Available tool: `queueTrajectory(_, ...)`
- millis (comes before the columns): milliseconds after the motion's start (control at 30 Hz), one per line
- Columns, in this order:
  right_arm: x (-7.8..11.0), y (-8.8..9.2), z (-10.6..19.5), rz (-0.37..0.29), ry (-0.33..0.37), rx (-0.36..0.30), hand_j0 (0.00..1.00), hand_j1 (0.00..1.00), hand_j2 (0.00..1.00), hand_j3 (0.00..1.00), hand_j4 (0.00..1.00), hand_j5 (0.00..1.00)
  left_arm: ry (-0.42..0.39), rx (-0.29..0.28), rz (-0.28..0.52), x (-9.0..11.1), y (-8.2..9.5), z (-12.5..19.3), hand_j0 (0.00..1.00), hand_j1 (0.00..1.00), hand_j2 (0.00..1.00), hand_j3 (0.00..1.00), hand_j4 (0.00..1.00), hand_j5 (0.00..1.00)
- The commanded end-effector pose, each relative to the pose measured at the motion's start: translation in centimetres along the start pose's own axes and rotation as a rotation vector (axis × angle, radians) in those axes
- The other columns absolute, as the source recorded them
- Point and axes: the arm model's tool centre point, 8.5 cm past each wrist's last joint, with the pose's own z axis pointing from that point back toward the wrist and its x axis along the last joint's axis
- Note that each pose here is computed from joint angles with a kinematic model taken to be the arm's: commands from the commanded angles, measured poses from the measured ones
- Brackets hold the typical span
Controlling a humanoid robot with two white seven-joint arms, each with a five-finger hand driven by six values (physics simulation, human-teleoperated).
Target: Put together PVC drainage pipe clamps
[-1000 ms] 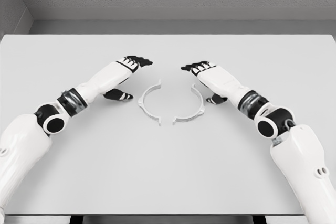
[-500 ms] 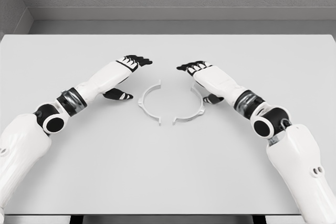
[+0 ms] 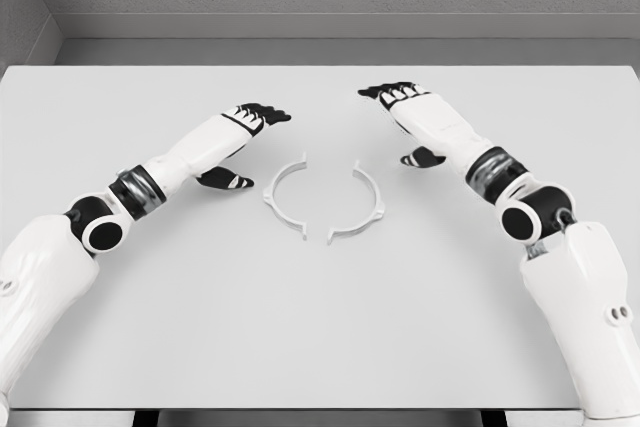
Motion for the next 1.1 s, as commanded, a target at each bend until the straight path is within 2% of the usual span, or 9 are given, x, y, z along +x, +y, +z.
queueTrajectory(0, -2.1, -7.1, 3.6, 0.043, 0.06, -0.211, 1.0, 1.0, 1.0, 1.0, 1.0, 1.0, -0.002, 0.002, 0.004, 0.1, 0.0, -0.1, 1.0, 1.0, 1.0, 1.0, 1.0, 1.0)
queueTrajectory(133, -4.4, -10.6, 11.4, 0.092, 0.086, -0.401, 1.0, 1.0, 1.0, 1.0, 1.0, 1.0, -0.01, -0.002, 0.01, 0.5, -0.5, -0.2, 1.0, 1.0, 1.0, 1.0, 1.0, 1.0)
queueTrajectory(233, -4.4, -8.0, 15.0, 0.07, -0.09, -0.31, 1.0, 1.0, 1.0, 1.0, 1.0, 1.0, -0.02, 0.007, 0.011, 0.8, -0.3, -0.4, 1.0, 1.0, 1.0, 1.0, 1.0, 1.0)
queueTrajectory(300, -5.2, -6.6, 16.2, 0.055, -0.09, -0.235, 1.0, 1.0, 1.0, 1.0, 1.0, 1.0, -0.025, 0.008, 0.011, 1.0, -0.3, -0.4, 1.0, 1.0, 1.0, 1.0, 1.0, 1.0)
queueTrajectory(367, -5.2, -6.5, 16.4, 0.054, -0.086, -0.233, 1.0, 1.0, 1.0, 1.0, 1.0, 1.0, -0.025, 0.008, 0.011, 1.0, -0.3, -0.4, 1.0, 1.0, 1.0, 1.0, 1.0, 1.0)
queueTrajectory(400, -6.8, -6.2, 18.8, 0.049, -0.007, -0.223, 1.0, 1.0, 1.0, 1.0, 1.0, 1.0, -0.027, 0.01, 0.009, 1.0, -0.2, -0.5, 1.0, 1.0, 1.0, 1.0, 1.0, 1.0)
queueTrajectory(433, -6.8, -6.2, 18.8, 0.049, -0.007, -0.223, 1.0, 1.0, 1.0, 1.0, 1.0, 1.0, -0.027, 0.01, 0.009, 1.0, -0.2, -0.5, 1.0, 1.0, 1.0, 1.0, 1.0, 1.0)
queueTrajectory(467, -7.4, -5.7, 19.4, 0.05, 0.022, -0.132, 1.0, 1.0, 1.0, 1.0, 1.0, 1.0, -0.028, 0.011, 0.008, 1.0, -0.1, -0.5, 1.0, 1.0, 1.0, 1.0, 1.0, 1.0)
queueTrajectory(1067, -6.0, -5.3, 17.4, 0.047, -0.04, -0.116, 1.0, 1.0, 1.0, 1.0, 1.0, 1.0, -0.05, 0.021, 0.023, 2.0, -0.6, -1.3, 1.0, 1.0, 1.0, 1.0, 1.0, 1.0)
